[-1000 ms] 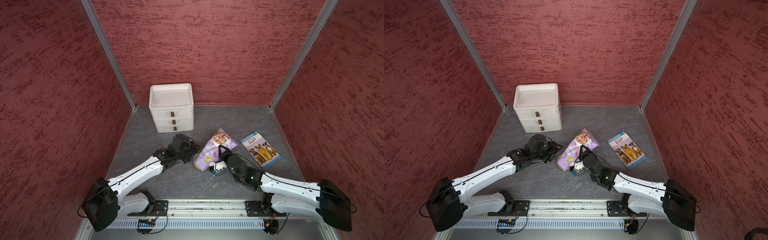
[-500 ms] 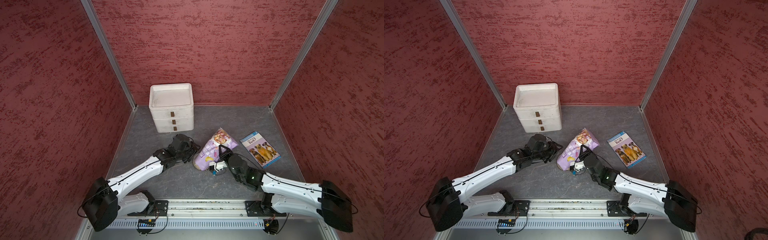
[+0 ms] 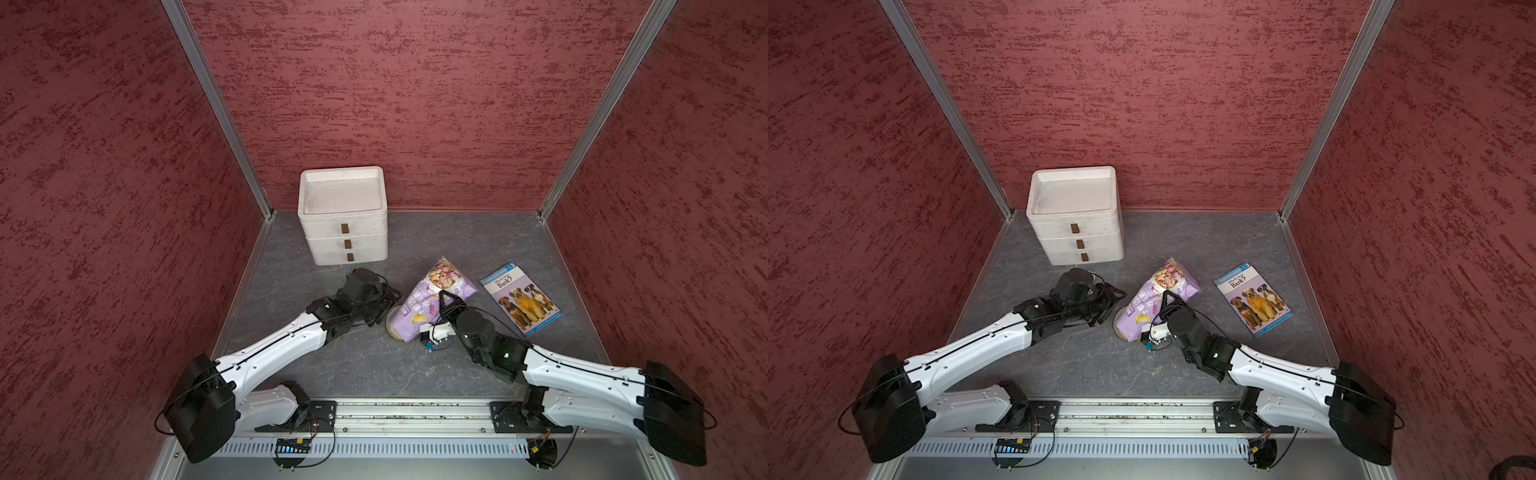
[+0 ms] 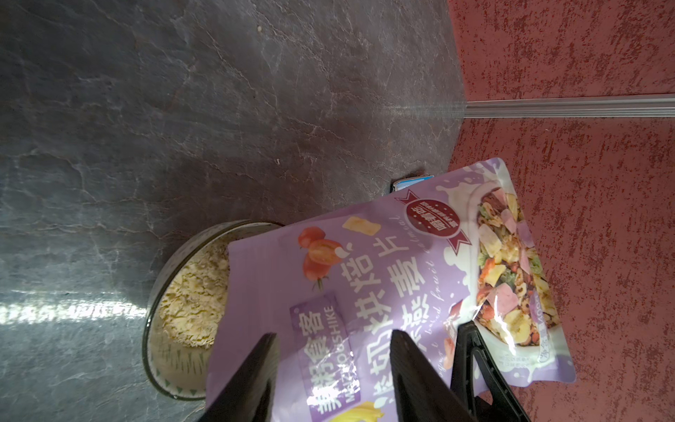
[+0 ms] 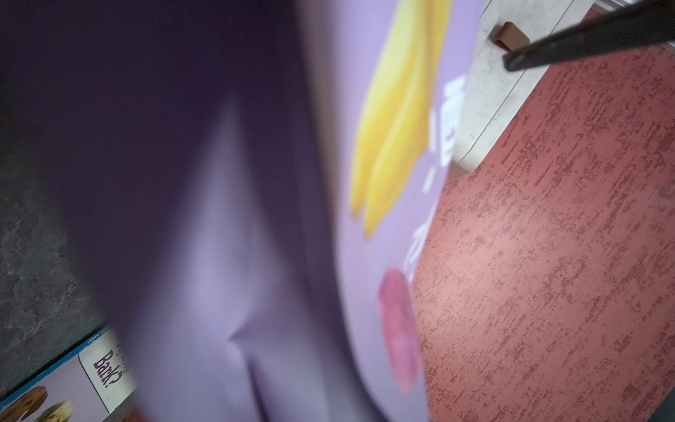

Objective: Pour the oats into the breakfast bowl
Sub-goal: Pour the oats into the bowl.

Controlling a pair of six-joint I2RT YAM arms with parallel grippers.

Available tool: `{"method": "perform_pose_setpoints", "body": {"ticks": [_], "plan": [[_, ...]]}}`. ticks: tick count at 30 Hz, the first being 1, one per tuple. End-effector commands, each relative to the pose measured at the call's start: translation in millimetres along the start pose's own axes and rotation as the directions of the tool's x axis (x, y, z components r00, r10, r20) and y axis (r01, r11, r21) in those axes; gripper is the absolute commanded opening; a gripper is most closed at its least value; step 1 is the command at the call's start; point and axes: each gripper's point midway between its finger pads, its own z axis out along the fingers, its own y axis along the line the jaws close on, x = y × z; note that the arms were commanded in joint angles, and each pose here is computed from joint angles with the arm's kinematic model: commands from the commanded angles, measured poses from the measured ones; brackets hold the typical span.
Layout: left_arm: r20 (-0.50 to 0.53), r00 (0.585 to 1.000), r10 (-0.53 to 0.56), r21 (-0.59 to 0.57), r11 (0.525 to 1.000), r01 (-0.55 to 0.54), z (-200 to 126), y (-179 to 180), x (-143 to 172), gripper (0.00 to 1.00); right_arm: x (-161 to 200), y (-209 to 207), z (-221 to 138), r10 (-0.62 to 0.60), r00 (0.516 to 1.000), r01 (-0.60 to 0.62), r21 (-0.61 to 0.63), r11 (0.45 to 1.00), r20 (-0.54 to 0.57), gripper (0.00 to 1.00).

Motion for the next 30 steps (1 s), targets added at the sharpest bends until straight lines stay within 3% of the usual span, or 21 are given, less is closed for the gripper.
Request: {"method": "perform_pose_setpoints", "body": {"ticks": [1, 2, 3, 5, 7, 8, 10, 12, 15, 18, 21, 23, 26, 28, 29, 30], "plan": [[0.000, 1.000, 0.013, 0.029, 0.999, -0.013, -4, -14, -1, 0.52, 28, -56, -10, 0.192, 0.979, -0.176, 0.184, 0.967, -0.071, 0.00], [0.001, 1.000, 0.015, 0.034, 0.999, -0.015, -4, -15, 0, 0.52, 15, -36, -8, 0.088, 0.995, -0.083, 0.104, 0.991, -0.043, 0.00], [0.000, 1.000, 0.016, 0.038, 0.999, -0.016, -4, -15, 0, 0.52, 14, -38, -8, 0.091, 0.995, -0.087, 0.116, 0.989, -0.035, 0.00], [0.003, 1.000, 0.014, 0.028, 1.000, -0.014, -5, -13, -1, 0.52, 38, -75, -13, 0.238, 0.968, -0.210, 0.257, 0.943, -0.081, 0.00], [0.009, 1.000, 0.009, 0.029, 1.000, -0.009, -6, -12, -2, 0.53, 19, -50, -8, 0.104, 0.993, -0.096, 0.138, 0.986, -0.049, 0.00], [0.009, 1.000, 0.007, 0.034, 0.999, -0.007, -5, -12, -1, 0.52, 16, -47, -8, 0.095, 0.995, -0.089, 0.131, 0.987, -0.039, 0.00], [0.006, 1.000, 0.007, 0.028, 1.000, -0.007, -5, -10, -1, 0.52, 35, -68, -10, 0.203, 0.976, -0.180, 0.222, 0.958, -0.085, 0.00], [0.007, 1.000, 0.005, 0.030, 1.000, -0.006, -5, -11, -1, 0.52, 23, -47, -8, 0.107, 0.993, -0.098, 0.136, 0.986, -0.057, 0.00], [0.009, 1.000, 0.003, 0.028, 1.000, -0.004, -6, -9, -2, 0.52, 42, -67, -14, 0.198, 0.975, -0.172, 0.225, 0.959, -0.097, 0.00], [0.015, 1.000, 0.002, 0.034, 0.999, -0.003, -6, -10, -3, 0.53, 16, -39, -10, 0.070, 0.997, -0.067, 0.099, 0.993, -0.032, 0.00], [0.009, 1.000, 0.006, 0.022, 1.000, -0.006, -6, -10, -3, 0.53, 46, -72, -12, 0.231, 0.967, -0.199, 0.246, 0.949, -0.105, 0.00], [0.012, 1.000, 0.000, 0.025, 1.000, 0.000, -6, -10, -3, 0.53, 16, -34, -9, 0.055, 0.998, -0.052, 0.083, 0.995, -0.032, 0.00], [0.011, 1.000, -0.003, 0.023, 1.000, 0.003, -7, -8, -3, 0.53, 47, -74, -16, 0.229, 0.969, -0.199, 0.252, 0.947, -0.095, 0.00], [0.020, 1.000, -0.013, 0.029, 1.000, 0.012, -8, -7, -4, 0.53, 28, -49, -12, 0.103, 0.993, -0.096, 0.125, 0.987, -0.052, 0.00], [0.019, 1.000, -0.016, 0.039, 0.999, 0.015, -8, -8, -4, 0.53, 26, -46, -12, 0.076, 0.996, -0.069, 0.116, 0.991, -0.049, 0.00], [0.017, 1.000, -0.015, 0.038, 0.999, 0.014, -8, -7, -3, 0.53, 36, -63, -14, 0.149, 0.986, -0.133, 0.189, 0.973, -0.075, 0.00]]}}
